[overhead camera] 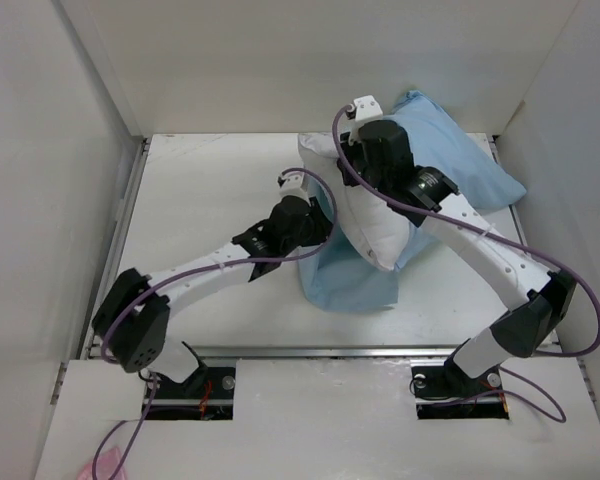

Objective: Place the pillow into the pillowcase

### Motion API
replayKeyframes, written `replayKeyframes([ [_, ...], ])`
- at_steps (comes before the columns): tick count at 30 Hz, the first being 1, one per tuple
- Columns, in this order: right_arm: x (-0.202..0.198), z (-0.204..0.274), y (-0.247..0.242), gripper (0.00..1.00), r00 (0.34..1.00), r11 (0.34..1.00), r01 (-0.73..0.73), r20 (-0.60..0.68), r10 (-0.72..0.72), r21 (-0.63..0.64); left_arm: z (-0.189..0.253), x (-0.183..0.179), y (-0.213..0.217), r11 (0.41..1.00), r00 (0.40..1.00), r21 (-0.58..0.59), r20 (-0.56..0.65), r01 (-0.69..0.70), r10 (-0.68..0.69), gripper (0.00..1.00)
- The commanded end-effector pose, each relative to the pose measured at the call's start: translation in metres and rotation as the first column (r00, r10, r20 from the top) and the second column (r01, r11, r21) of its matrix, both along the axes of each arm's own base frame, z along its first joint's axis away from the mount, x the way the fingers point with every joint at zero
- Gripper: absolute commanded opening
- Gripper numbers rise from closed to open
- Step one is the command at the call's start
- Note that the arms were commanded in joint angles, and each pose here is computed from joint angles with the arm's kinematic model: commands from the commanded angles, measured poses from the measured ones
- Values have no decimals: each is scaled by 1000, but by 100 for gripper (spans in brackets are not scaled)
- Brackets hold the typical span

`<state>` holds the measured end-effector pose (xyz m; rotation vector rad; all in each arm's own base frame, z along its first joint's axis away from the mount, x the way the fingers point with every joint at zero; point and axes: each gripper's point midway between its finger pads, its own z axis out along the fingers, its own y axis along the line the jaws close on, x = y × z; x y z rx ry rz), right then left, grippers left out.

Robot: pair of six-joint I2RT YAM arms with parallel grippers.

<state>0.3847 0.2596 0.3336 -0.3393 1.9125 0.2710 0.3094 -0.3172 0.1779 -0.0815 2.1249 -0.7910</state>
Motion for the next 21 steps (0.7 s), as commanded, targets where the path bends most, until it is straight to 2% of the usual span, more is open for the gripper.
replayKeyframes([
  [1,7,68,-1,0,996,978,9,86,-28,208,-2,26,-24,998,999,-40,33,-39,41,21],
  [3,3,80,1,0,996,973,-11,94,-11,230,-25,42,-30,994,994,2,-28,-109,109,19],
  [4,5,81,-3,0,996,970,1,88,-23,242,-27,51,-30,987,986,-12,-38,-163,162,19],
  [5,1,89,0,0,995,964,-22,96,-4,265,-32,60,-37,985,985,-17,-30,-171,171,37],
  [6,-1,89,2,0,996,963,-36,94,11,268,-32,65,-42,984,984,-35,-28,-176,175,37],
  [7,-2,89,4,0,996,960,-46,89,22,277,-31,69,-47,983,984,-47,-21,-176,175,51],
  [10,-6,93,5,0,996,949,-65,82,41,308,-28,84,-58,968,976,-121,-15,-218,218,57],
  [11,-8,93,9,0,996,944,-77,75,56,322,-29,90,-55,958,966,-124,-12,-259,260,67],
  [14,-18,103,9,0,992,931,-110,91,84,348,-45,107,-53,933,936,-78,-37,-352,350,73],
  [16,-23,110,8,0,991,924,-122,98,93,363,-57,123,-58,910,910,-33,-54,-413,411,73],
  [17,-26,118,5,0,988,917,-137,116,100,375,-74,122,-52,900,897,47,-73,-434,436,73],
  [19,-32,123,6,0,984,910,-163,126,123,382,-105,128,-50,887,884,135,-109,-441,455,74],
  [21,-37,128,6,0,982,902,-175,132,133,395,-111,133,-50,878,870,167,-141,-449,472,77],
])
